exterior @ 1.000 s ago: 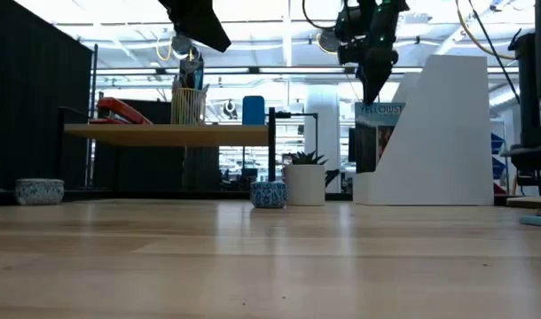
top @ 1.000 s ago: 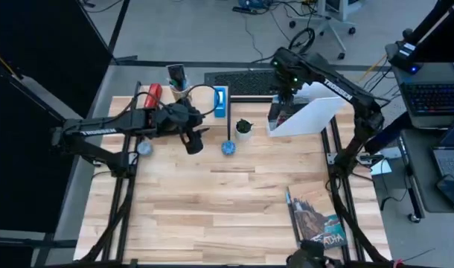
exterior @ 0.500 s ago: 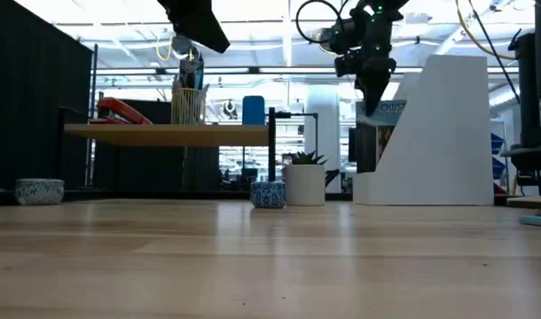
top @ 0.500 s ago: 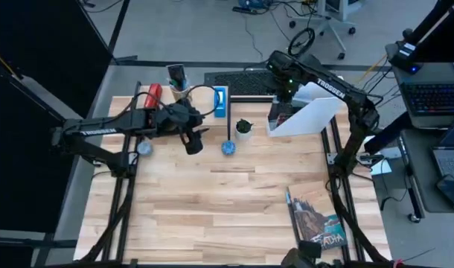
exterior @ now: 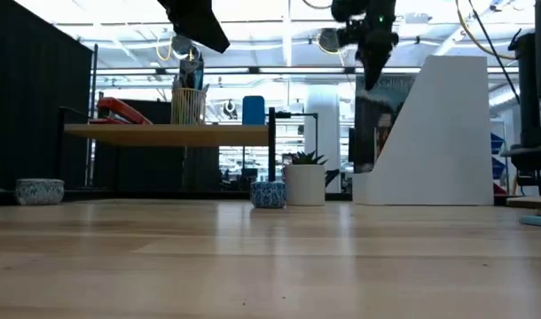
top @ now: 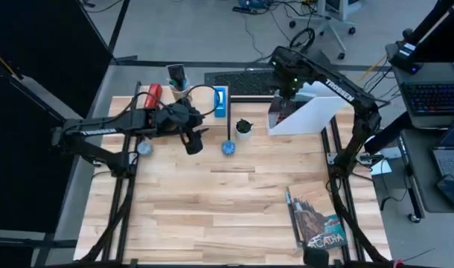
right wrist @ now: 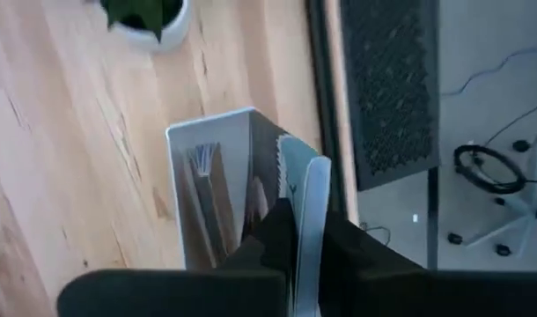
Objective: Stock shelves
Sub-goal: Remove the blue/brown book from the white book shelf
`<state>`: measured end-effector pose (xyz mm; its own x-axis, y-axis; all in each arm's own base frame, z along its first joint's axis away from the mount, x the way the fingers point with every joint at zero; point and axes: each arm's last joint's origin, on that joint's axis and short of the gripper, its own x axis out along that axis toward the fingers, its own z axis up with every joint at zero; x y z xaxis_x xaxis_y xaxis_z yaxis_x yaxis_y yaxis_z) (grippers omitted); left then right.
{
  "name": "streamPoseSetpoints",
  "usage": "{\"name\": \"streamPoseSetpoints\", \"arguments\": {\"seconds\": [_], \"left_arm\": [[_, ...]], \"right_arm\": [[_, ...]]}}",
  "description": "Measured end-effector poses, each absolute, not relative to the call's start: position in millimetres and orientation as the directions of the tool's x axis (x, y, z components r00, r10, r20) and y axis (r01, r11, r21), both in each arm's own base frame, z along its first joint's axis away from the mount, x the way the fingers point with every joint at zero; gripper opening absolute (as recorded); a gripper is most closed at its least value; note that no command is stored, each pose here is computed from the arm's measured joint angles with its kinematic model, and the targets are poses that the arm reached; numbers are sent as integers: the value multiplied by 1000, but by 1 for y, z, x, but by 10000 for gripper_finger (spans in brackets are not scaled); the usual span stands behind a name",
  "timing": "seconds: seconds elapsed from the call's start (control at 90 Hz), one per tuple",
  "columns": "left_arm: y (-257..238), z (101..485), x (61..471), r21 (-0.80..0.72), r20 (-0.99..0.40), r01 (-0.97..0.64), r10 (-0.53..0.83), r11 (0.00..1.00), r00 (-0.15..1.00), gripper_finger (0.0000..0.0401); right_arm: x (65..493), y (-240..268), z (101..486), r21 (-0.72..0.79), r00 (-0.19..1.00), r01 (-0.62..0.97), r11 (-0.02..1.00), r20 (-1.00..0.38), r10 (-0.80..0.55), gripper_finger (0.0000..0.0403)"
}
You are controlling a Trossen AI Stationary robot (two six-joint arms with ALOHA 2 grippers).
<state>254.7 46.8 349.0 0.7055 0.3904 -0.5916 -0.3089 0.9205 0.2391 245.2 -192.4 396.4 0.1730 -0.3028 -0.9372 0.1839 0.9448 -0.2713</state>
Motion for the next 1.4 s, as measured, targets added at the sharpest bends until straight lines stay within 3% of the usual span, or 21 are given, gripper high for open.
{"name": "streamPoseSetpoints", "arguments": {"seconds": [0.389,0.767,0.944,1.144,1.4], "left_arm": [[47,349,255,245,-591,-304,390,921,706,194],[47,349,255,246,-591,-303,390,921,706,194],[47,349,255,246,-591,-303,390,921,706,194],[47,349,255,246,-591,-303,390,921,706,194],[47,349,255,246,-592,-303,390,921,706,194]], "right_arm": [[238,-155,474,-338,418,254,906,-807,-418,10],[252,-99,485,-269,521,181,946,-789,-325,9],[261,-73,485,-36,603,97,995,-793,-88,9],[266,-46,486,231,626,21,973,-761,168,9],[281,-15,462,451,501,-52,891,-760,414,9]]}}
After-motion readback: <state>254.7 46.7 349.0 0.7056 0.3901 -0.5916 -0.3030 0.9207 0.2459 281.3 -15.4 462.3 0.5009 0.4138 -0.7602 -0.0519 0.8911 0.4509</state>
